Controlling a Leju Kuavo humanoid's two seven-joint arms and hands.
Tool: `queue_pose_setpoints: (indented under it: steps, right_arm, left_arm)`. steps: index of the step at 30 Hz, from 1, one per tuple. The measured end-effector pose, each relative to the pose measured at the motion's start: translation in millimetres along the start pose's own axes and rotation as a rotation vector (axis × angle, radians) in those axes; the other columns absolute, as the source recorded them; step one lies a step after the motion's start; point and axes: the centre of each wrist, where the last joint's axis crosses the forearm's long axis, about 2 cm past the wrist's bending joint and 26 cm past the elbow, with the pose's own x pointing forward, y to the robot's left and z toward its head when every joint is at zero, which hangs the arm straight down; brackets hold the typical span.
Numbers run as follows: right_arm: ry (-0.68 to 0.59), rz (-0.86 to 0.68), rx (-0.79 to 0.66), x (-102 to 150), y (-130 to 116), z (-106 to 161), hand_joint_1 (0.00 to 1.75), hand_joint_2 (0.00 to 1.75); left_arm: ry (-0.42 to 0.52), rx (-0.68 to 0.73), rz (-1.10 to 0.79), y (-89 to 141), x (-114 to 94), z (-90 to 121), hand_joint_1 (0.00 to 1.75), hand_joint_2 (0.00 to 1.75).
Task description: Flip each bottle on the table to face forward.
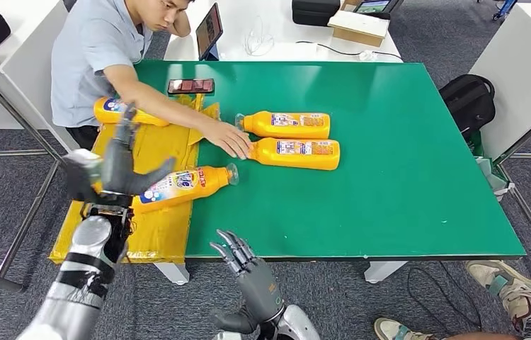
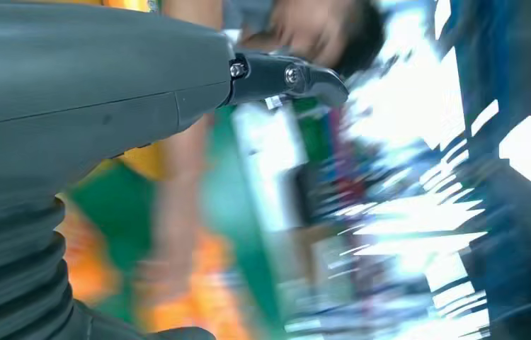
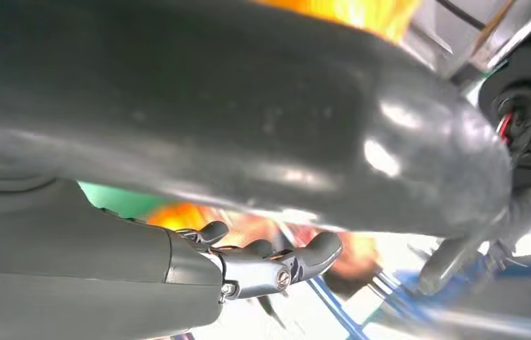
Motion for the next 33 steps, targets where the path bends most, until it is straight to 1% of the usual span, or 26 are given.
queue_pose_setpoints:
  steps: [2,5,8,10,12,15,19,22,25,29,33]
  right_arm:
    - [-0.045,0.134,-0.025,-4.3,-17.0,-7.2,0.0,1.75]
    - [-0.016,0.306,-0.092,-21.1,-49.5,-11.7,0.0,1.75]
    - [0.05,0.458,-0.15,-43.4,-86.1,-8.9,0.0,1.75]
    - [0.102,0.559,-0.151,-57.3,-106.3,-3.0,0.0,1.75]
    - [0.175,0.631,-0.148,-69.2,-121.2,5.2,0.0,1.75]
    - [0.291,0.679,-0.157,-83.4,-135.5,15.0,0.0,1.75]
    - [0.406,0.681,-0.154,-100.1,-142.9,25.4,0.0,1.75]
    - [0.45,0.655,-0.148,-108.7,-143.0,32.1,0.0,1.75]
    - [0.474,0.613,-0.136,-114.1,-137.7,35.4,0.0,1.75]
    - [0.485,0.59,-0.077,-118.6,-125.0,28.6,0.0,1.75]
    - [0.5,0.633,0.007,-120.0,-114.4,20.2,0.0,1.75]
  left_arm:
    - [-0.053,0.137,0.123,-7.5,15.9,10.3,0.0,1.75]
    - [-0.118,0.258,0.213,-15.5,37.4,32.4,0.0,1.75]
    - [-0.174,0.321,0.205,-19.7,51.4,54.8,0.0,1.75]
    - [-0.2,0.341,0.161,-21.2,57.2,68.2,0.0,1.75]
    - [-0.224,0.349,0.067,-21.5,60.7,79.6,0.0,1.75]
    - [-0.245,0.344,-0.086,-21.1,62.3,90.1,0.0,1.75]
    - [-0.22,0.32,-0.125,-24.9,62.2,94.3,0.0,1.75]
    - [-0.189,0.315,-0.142,-27.8,61.2,95.4,0.0,1.75]
    - [-0.159,0.32,-0.178,-29.7,57.5,95.0,0.0,1.75]
    - [-0.127,0.301,-0.168,-35.7,51.8,91.2,0.0,1.75]
    - [-0.11,0.285,-0.152,-41.2,48.8,89.1,0.0,1.75]
